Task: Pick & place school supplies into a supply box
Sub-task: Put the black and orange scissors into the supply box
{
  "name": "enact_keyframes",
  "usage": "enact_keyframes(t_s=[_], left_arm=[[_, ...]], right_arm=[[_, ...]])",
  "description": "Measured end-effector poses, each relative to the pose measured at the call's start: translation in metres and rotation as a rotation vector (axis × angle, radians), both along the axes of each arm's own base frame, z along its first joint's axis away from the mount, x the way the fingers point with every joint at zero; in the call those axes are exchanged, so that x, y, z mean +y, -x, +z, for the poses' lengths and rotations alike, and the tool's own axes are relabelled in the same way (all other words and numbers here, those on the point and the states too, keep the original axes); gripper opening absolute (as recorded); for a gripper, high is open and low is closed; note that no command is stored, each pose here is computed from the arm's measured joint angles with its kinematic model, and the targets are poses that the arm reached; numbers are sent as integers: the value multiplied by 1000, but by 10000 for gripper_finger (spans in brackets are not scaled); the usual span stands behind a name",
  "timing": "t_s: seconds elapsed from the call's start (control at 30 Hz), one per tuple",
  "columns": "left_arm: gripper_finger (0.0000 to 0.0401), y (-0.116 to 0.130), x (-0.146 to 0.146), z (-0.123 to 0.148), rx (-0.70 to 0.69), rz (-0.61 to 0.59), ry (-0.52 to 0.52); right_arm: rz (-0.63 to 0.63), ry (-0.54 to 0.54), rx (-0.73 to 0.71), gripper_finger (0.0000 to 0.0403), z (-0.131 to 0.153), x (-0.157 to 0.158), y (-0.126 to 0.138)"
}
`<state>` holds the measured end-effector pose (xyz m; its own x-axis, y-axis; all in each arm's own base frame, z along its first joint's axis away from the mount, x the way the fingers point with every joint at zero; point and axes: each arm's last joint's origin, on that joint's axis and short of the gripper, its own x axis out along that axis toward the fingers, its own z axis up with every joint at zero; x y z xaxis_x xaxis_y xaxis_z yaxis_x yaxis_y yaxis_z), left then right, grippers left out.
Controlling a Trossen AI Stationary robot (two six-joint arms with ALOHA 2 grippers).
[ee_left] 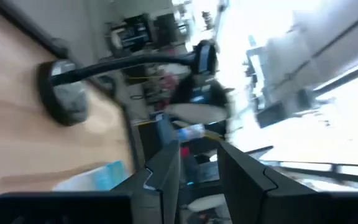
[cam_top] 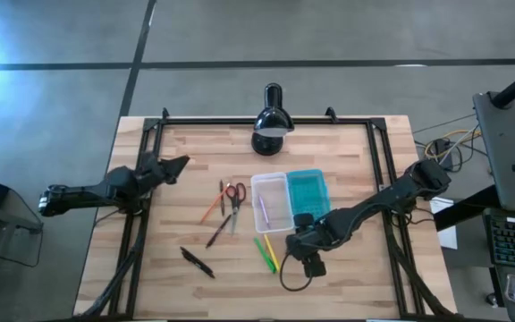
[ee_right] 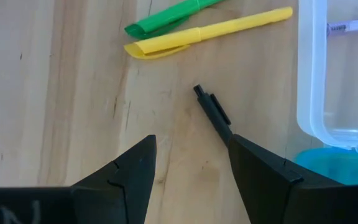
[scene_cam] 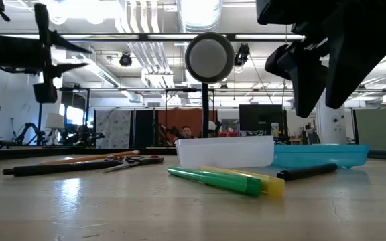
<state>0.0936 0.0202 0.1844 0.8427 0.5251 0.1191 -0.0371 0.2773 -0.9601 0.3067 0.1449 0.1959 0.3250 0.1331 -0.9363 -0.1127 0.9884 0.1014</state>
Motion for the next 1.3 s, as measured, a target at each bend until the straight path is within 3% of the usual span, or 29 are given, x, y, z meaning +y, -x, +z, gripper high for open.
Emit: enact_keyframes(t_s=[0.17, 0.33, 0.63, 0.93, 1.13, 1.3], left_arm=[[91, 1, 1, 2, 14, 32, -32], [89, -3, -4, 7, 71, -156, -88], [74, -12, -7, 8, 657, -299, -49], [112, -51, -5, 8, 927, -383, -25], [116, -83, -6, 6, 1086, -469, -59], [116, -111, -5, 3, 1220, -487, -23]], right_arm=[[0, 22, 46, 192, -2, -2, 4], [-10, 55, 113, 192, -3, -4, 11], [-20, 73, 183, 192, -7, -7, 18], [-17, 77, 239, 192, -9, -5, 40], [-47, 75, 257, 192, -11, -7, 65], [-69, 67, 249, 192, -9, -10, 81]])
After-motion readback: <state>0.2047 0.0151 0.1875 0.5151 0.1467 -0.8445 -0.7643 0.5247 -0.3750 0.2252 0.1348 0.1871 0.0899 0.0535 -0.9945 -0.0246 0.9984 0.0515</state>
